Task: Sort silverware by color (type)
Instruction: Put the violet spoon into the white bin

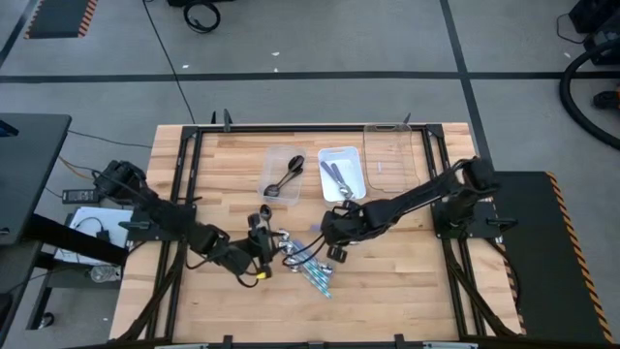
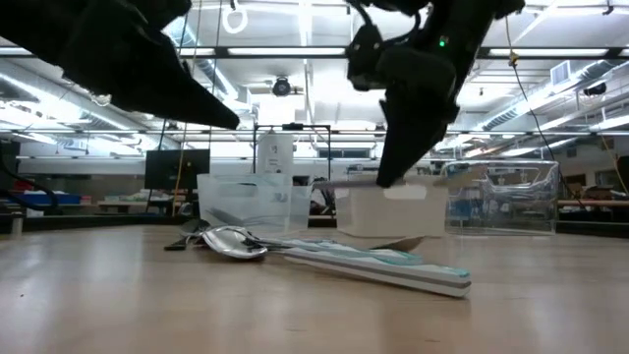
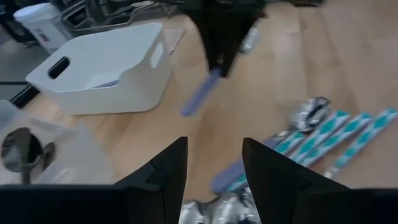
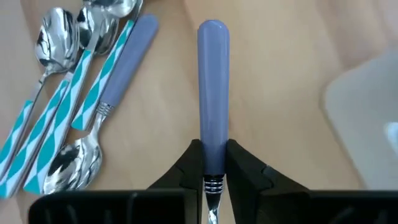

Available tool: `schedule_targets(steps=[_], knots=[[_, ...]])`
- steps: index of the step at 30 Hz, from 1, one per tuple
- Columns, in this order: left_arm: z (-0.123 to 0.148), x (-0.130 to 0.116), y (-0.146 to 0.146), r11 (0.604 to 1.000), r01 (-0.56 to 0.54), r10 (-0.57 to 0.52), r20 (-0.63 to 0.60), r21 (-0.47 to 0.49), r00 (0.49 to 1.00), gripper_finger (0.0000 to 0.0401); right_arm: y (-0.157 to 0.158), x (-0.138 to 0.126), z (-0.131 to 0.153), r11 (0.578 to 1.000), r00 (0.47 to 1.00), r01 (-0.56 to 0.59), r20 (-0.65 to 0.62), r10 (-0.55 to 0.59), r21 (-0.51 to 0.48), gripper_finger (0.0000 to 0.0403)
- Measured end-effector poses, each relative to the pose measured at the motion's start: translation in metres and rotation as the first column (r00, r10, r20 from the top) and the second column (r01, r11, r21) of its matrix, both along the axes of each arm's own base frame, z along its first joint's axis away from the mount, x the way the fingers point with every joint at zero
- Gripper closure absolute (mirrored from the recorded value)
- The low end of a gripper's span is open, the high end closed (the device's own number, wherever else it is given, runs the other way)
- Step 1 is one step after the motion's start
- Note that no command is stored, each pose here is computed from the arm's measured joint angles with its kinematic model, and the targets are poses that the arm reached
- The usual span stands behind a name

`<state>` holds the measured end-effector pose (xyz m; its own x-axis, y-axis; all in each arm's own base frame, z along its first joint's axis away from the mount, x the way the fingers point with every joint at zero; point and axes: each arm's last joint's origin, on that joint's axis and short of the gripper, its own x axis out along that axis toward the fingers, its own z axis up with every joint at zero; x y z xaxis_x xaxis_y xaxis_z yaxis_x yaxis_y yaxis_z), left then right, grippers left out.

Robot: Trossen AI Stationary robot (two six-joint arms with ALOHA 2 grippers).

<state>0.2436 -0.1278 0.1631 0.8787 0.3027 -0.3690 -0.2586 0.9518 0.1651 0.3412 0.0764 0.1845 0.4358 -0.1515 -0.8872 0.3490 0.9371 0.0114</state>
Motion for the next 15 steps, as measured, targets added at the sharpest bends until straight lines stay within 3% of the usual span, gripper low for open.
schedule_targets(steps=[10, 15], knots=[[-0.001, -0.008, -0.013, 0.986, -0.012, 0.02, 0.045, -0.166, 0.999, 0.0239, -0.022, -0.02, 0.046, 1.0, 0.998, -0.011, 0.057, 0.013, -0.028, 0.0347], [-0.001, -0.013, -0.022, 0.983, 0.019, -0.01, 0.049, -0.184, 0.999, 0.0239, -0.04, -0.029, 0.066, 0.999, 0.996, 0.004, 0.09, 0.0, -0.041, 0.0348]])
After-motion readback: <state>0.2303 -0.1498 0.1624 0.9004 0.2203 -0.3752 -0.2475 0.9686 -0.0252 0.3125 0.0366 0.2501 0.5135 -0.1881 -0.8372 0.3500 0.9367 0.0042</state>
